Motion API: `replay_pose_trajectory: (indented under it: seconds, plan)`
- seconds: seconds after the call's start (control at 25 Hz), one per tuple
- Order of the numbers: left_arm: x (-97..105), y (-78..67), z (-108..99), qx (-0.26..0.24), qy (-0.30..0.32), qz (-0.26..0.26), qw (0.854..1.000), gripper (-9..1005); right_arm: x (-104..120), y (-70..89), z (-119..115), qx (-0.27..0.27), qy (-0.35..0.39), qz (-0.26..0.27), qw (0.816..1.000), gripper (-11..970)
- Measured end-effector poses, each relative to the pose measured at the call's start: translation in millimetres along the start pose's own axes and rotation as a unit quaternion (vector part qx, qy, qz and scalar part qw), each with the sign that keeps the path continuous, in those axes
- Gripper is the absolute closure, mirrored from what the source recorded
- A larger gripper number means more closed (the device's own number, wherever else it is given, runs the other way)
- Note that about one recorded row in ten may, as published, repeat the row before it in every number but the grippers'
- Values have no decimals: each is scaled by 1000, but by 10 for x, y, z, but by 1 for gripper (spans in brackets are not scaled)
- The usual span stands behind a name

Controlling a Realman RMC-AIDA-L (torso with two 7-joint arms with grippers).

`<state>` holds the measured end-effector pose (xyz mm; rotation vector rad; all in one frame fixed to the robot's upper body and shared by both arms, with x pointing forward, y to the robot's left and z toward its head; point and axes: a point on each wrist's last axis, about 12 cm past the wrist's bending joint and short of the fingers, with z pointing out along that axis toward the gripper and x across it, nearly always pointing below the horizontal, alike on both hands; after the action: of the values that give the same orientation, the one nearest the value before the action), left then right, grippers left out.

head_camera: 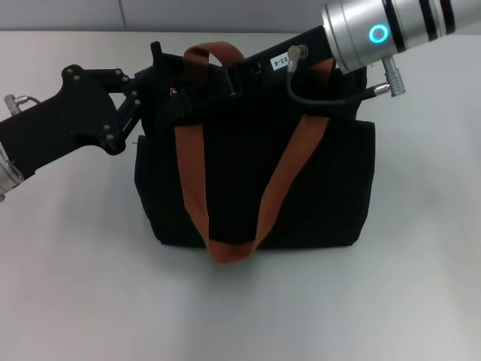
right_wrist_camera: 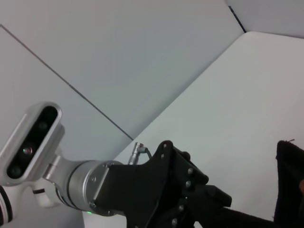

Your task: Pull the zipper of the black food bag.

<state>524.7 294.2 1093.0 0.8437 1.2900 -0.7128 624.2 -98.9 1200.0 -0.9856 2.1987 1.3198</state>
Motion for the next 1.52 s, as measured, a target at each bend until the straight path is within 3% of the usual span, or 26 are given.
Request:
replay_pose_trajectory:
  seconds: [0.52,0.68,0.92,1.16,1.24,1.52]
  plan:
    - [20,35,24,-10,11,-1,1000,973,-30,32,47,1,4,-5,1000,581]
    - [26,50,16,-17,13,-7,1000,973,-45,40,44,1,2,-7,1000,699]
    - [18,44,16,-15,9,-8,1000,973,-50,31,42,5,0,-6,1000,695]
    - [17,40,19,-13,9,-8,1000,973,-54,1,34,14,-9,-7,1000,807]
    - [16,39,20,-12,9,-8,1000,973,-63,6,38,14,-8,-8,1000,963]
    - [20,35,5,-14,8,-9,1000,972,-101,31,33,17,-9,-18,1000,960]
